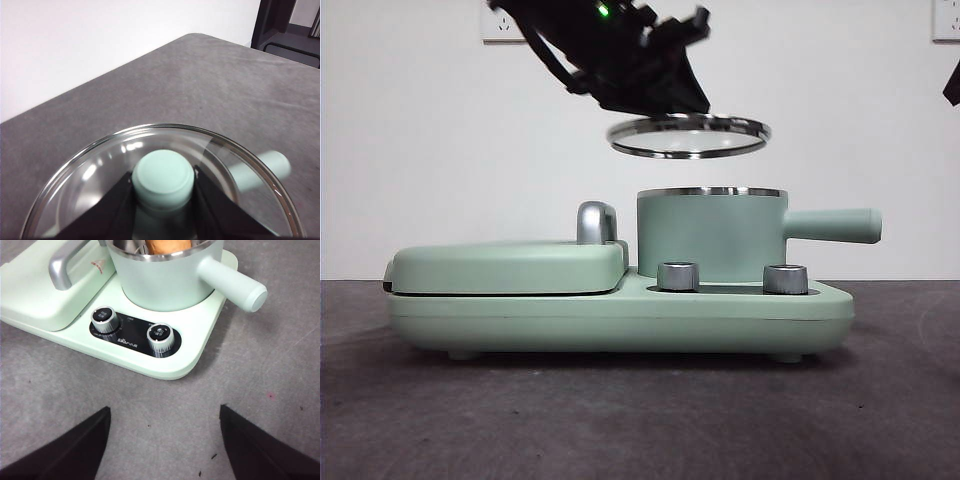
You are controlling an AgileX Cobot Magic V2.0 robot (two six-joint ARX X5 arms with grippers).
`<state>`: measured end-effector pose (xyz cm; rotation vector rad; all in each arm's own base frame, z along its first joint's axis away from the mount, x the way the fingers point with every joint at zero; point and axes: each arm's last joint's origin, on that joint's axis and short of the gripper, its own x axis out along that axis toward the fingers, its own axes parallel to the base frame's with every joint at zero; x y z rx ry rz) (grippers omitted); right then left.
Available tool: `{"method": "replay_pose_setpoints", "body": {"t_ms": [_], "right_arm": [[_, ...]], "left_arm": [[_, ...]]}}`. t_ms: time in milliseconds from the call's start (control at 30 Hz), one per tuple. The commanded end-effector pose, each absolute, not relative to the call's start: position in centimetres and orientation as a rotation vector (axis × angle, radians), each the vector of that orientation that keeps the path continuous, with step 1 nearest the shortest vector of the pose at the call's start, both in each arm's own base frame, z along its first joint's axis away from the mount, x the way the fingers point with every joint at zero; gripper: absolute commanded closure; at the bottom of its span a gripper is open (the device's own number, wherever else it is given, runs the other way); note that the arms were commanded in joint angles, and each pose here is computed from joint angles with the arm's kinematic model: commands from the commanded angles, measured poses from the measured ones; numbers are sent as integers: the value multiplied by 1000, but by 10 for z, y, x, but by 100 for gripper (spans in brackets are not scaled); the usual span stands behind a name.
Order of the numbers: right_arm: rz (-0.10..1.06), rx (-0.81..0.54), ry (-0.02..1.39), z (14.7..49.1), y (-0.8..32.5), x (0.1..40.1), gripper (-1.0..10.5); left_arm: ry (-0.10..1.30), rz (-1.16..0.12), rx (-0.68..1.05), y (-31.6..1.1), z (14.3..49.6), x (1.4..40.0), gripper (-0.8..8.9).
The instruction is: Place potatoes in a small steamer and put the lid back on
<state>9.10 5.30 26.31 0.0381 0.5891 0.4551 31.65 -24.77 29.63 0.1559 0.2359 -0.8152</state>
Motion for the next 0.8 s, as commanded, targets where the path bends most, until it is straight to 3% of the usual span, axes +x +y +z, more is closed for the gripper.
{"method": "replay_pose_setpoints", "body": {"t_ms": [33, 300, 800], "right_arm": [[458, 37, 579, 266, 54, 91, 611], [452, 26, 616, 263, 53, 89, 611], [429, 15, 626, 261, 52, 89, 611]], "left_arm": [[177, -824, 164, -262, 297, 329, 805], [92, -817, 150, -275, 279, 346, 805], [131, -818, 160, -280, 259, 352, 805]]}}
